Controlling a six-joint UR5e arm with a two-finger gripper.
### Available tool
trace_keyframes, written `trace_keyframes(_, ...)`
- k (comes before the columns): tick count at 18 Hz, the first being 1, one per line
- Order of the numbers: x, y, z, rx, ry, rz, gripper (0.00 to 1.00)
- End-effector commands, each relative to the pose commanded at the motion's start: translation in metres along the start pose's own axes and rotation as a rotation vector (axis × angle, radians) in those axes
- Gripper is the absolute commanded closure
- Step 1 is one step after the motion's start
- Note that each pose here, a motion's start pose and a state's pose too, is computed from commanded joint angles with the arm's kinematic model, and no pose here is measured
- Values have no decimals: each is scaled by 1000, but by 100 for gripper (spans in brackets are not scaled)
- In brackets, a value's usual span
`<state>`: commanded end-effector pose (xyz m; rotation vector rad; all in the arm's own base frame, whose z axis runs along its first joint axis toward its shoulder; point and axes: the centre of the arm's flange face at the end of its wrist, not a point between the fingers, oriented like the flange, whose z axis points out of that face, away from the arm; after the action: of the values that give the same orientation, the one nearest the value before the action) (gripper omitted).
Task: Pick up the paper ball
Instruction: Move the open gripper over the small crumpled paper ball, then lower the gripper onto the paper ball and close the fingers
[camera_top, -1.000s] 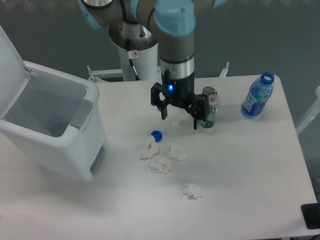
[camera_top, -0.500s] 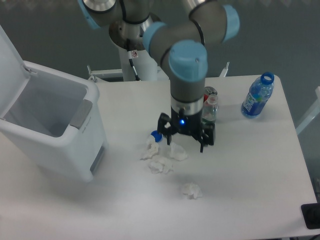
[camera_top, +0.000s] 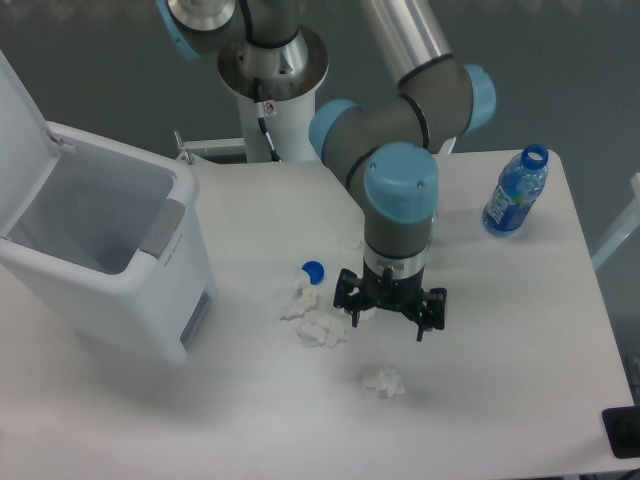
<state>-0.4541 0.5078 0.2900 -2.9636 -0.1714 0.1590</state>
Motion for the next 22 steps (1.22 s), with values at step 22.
trace_keyframes(22, -18, -19, 85, -20, 38, 557, 2)
